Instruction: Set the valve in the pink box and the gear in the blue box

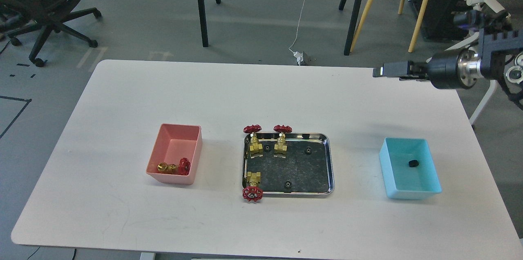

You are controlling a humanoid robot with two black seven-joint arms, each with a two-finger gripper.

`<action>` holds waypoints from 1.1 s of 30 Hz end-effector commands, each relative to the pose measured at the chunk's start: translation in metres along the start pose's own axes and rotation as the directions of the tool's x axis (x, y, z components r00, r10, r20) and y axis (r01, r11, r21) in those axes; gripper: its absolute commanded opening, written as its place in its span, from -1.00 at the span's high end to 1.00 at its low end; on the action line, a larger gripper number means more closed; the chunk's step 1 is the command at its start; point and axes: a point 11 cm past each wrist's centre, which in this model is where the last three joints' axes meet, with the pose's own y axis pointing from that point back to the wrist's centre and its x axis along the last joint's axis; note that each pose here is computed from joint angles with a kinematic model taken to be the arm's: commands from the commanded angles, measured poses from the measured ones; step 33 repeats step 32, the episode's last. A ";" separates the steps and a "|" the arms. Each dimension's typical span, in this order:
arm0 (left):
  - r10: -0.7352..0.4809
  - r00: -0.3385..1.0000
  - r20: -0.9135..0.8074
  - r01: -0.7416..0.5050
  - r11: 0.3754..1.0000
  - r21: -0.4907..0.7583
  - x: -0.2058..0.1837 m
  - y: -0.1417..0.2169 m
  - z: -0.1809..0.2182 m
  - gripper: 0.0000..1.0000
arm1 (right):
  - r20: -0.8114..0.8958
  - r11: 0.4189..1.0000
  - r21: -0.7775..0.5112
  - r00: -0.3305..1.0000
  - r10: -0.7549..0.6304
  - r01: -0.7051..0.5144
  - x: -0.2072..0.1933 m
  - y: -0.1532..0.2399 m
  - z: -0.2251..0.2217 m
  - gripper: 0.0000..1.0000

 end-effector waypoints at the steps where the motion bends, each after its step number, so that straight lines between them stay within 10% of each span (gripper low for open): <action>1: -0.089 0.996 0.012 0.089 0.996 0.029 -0.024 -0.007 -0.006 -0.95 | 0.190 0.972 0.105 0.963 0.190 -0.212 0.062 -0.001 -0.026 -0.85; 9: -0.242 0.970 -0.021 0.243 0.964 0.105 -0.086 -0.014 -0.037 -0.96 | 0.638 0.858 0.118 0.700 0.320 -0.500 0.114 -0.021 -0.035 -0.85; 16: -0.271 0.962 -0.039 0.274 0.955 0.112 -0.108 -0.016 -0.045 -0.96 | 0.711 0.716 -0.223 0.392 0.584 -0.662 0.108 -0.051 -0.005 -0.83; 33: -0.352 0.936 -0.024 0.346 0.903 0.255 -0.131 -0.013 -0.067 -0.96 | 0.731 0.751 -0.257 0.386 0.563 -0.608 0.082 -0.083 -0.014 -0.97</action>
